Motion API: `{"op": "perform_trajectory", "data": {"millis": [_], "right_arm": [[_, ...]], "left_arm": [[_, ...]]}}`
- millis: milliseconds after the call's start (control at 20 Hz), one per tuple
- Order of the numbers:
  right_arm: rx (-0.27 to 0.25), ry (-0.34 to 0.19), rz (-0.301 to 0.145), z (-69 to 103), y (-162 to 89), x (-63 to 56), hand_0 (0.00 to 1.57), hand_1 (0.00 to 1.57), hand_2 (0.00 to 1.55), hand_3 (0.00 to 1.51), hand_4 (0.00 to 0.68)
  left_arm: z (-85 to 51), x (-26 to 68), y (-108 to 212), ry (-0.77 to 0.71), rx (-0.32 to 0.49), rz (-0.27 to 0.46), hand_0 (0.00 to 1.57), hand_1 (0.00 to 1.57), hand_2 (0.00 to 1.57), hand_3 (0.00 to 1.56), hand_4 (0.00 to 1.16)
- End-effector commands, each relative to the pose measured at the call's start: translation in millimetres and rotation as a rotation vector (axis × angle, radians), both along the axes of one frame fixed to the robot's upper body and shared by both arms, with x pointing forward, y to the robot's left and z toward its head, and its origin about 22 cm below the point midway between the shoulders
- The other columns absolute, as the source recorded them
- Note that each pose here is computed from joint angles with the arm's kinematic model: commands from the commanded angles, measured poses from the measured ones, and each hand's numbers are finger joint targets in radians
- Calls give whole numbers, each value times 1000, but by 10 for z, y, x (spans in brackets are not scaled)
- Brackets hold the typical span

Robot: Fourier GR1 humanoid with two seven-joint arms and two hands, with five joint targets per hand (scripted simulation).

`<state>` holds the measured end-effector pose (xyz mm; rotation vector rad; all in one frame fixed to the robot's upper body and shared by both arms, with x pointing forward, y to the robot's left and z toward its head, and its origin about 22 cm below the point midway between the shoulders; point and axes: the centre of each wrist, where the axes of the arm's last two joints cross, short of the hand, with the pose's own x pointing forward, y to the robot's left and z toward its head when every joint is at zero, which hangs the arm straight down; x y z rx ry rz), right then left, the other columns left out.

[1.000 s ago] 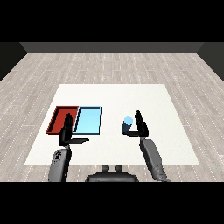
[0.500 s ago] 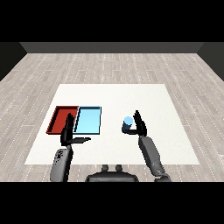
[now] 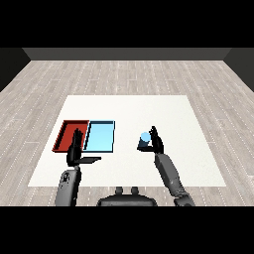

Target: Pick the blue can and put it in the blue box

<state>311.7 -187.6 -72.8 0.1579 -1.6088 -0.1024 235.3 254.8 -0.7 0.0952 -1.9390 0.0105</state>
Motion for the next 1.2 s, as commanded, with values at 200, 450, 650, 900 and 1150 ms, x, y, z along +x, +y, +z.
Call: {"op": "perform_trajectory", "data": {"millis": [200, 450, 650, 900, 1150], "right_arm": [[43, 0, 16, 28, 48, 81, 0, 0, 0, 0, 0], [37, 10, 8, -2, 170, 231, 0, 0, 0, 0, 0], [7, 36, 28, 20, 164, 254, 0, 0, 0, 0, 0], [-2, 15, -49, 27, 203, 151, 0, 0, 500, 0, 0], [-70, 114, -112, -87, 80, 148, 1466, 1466, 1466, 1446, 536]], "left_arm": [[-42, -25, 49, -3, -25, -1, 0, 0, 0, 0, 0], [-26, -112, 43, -5, 12, 14, 0, 0, 0, 0, 0], [-16, -65, -27, -11, -5, -10, 0, 0, 0, 0, 0], [-53, 12, 52, -11, 9, 8, 0, 0, 0, 0, 0], [-110, 29, -184, -15, -5, -20, 0, 0, 0, 0, 0]]}}
